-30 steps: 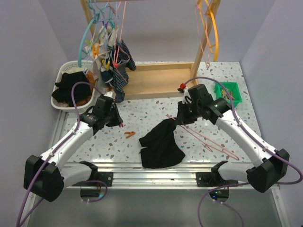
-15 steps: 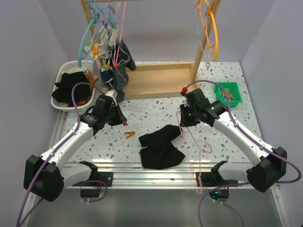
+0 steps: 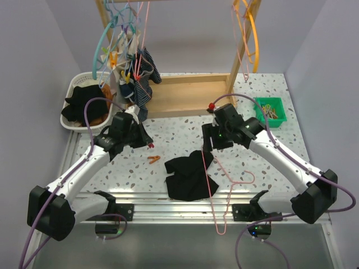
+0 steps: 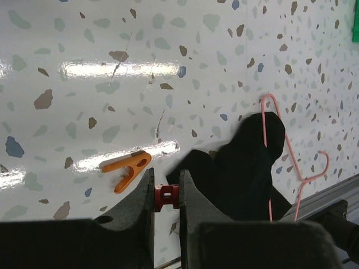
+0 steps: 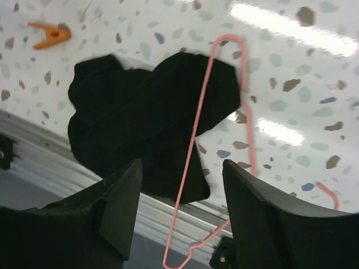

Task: Remove the underwear clipped to the hanger
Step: Place the hanger at the center of the board, then place the clamp at the center of the board.

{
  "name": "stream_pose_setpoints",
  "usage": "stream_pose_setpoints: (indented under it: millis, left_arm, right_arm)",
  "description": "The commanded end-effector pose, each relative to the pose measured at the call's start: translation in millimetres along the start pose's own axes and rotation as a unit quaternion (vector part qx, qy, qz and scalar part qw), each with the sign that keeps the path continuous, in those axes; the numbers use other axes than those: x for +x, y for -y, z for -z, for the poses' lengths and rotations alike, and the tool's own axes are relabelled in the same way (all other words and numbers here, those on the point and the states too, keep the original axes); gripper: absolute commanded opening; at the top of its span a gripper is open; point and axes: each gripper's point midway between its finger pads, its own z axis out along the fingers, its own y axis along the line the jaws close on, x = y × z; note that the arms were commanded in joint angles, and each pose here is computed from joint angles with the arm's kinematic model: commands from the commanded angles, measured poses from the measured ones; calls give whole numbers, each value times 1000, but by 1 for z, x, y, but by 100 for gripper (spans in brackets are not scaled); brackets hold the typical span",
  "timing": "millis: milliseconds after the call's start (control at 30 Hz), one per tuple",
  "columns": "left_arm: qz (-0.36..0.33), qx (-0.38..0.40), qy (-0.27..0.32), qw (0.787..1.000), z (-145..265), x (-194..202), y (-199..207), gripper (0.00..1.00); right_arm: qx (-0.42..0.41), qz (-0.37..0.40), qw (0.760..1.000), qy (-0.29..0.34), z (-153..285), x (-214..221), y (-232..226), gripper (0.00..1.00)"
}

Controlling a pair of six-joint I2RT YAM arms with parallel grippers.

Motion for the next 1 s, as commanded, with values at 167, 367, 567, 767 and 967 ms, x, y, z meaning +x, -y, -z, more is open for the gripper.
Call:
stream_pose_setpoints:
  millis: [167, 367, 567, 767, 967]
  left_arm:
    - [-76, 171, -21, 982, 10, 2, 72, 6]
    - [-177, 42, -91, 979, -36, 41, 68, 0]
    - [-165, -72, -67, 981, -74, 32, 25, 0]
    - [-194, -85, -88, 973, -102, 28, 30, 20]
    - [-213, -57, -104, 970, -87, 32, 39, 100]
  right_arm:
    - [-23, 5, 999, -28, -11, 38, -34, 68]
    - [62, -55, 997, 8, 6, 40, 0, 72]
    - [48, -77, 996, 13, 22, 48, 1, 73]
    - [49, -85, 995, 8, 29, 62, 7, 75]
    - [70, -88, 994, 4, 39, 70, 18, 82]
